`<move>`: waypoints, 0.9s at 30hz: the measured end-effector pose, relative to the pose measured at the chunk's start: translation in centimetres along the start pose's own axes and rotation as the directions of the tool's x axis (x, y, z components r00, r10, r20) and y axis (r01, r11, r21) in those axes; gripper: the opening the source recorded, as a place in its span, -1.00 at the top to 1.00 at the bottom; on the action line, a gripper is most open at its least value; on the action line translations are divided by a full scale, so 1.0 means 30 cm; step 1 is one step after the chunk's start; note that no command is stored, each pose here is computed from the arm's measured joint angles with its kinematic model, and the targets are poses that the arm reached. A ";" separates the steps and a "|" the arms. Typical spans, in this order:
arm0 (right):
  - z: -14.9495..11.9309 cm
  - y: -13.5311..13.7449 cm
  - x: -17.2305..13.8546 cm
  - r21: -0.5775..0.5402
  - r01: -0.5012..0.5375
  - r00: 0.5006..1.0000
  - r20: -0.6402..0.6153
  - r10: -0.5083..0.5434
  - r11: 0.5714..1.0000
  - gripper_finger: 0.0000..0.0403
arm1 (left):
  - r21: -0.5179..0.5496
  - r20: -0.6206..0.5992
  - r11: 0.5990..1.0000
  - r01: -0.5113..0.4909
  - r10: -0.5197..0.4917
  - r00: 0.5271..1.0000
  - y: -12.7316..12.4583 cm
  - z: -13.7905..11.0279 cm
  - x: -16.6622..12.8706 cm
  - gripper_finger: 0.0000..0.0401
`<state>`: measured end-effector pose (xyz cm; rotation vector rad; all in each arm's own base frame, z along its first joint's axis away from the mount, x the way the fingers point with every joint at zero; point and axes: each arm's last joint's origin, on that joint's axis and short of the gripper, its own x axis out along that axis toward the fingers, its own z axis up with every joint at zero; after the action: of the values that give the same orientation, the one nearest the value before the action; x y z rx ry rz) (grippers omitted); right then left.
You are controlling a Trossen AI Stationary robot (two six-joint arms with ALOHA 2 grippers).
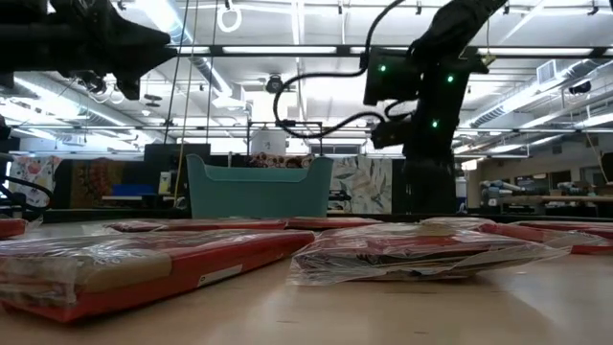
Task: Sort popcorn bags into baskets
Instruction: Put the red popcorn bag into the green bin
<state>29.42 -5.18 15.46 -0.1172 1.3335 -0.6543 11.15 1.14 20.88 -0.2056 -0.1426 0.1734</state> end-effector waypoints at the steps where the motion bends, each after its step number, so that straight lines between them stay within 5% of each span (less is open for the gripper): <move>1: 0.000 -0.003 0.012 0.004 0.004 1.000 -0.014 -0.004 1.000 0.06 | 0.001 -0.020 1.000 -0.005 0.005 1.000 0.000 -0.001 0.002 0.40; 15: -0.019 -0.006 0.100 0.053 0.058 0.992 -0.111 -0.052 0.997 0.18 | -0.046 -0.069 0.999 -0.017 0.013 0.998 0.001 -0.014 0.009 0.40; 27: -0.052 -0.007 0.112 0.024 0.066 0.982 -0.178 -0.061 0.998 0.92 | -0.040 -0.073 0.999 0.006 -0.009 0.997 -0.005 -0.016 0.008 0.40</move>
<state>28.19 -6.61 12.26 -0.0786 1.4948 -0.7519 11.49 0.95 20.49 -0.2512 -0.0738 0.1553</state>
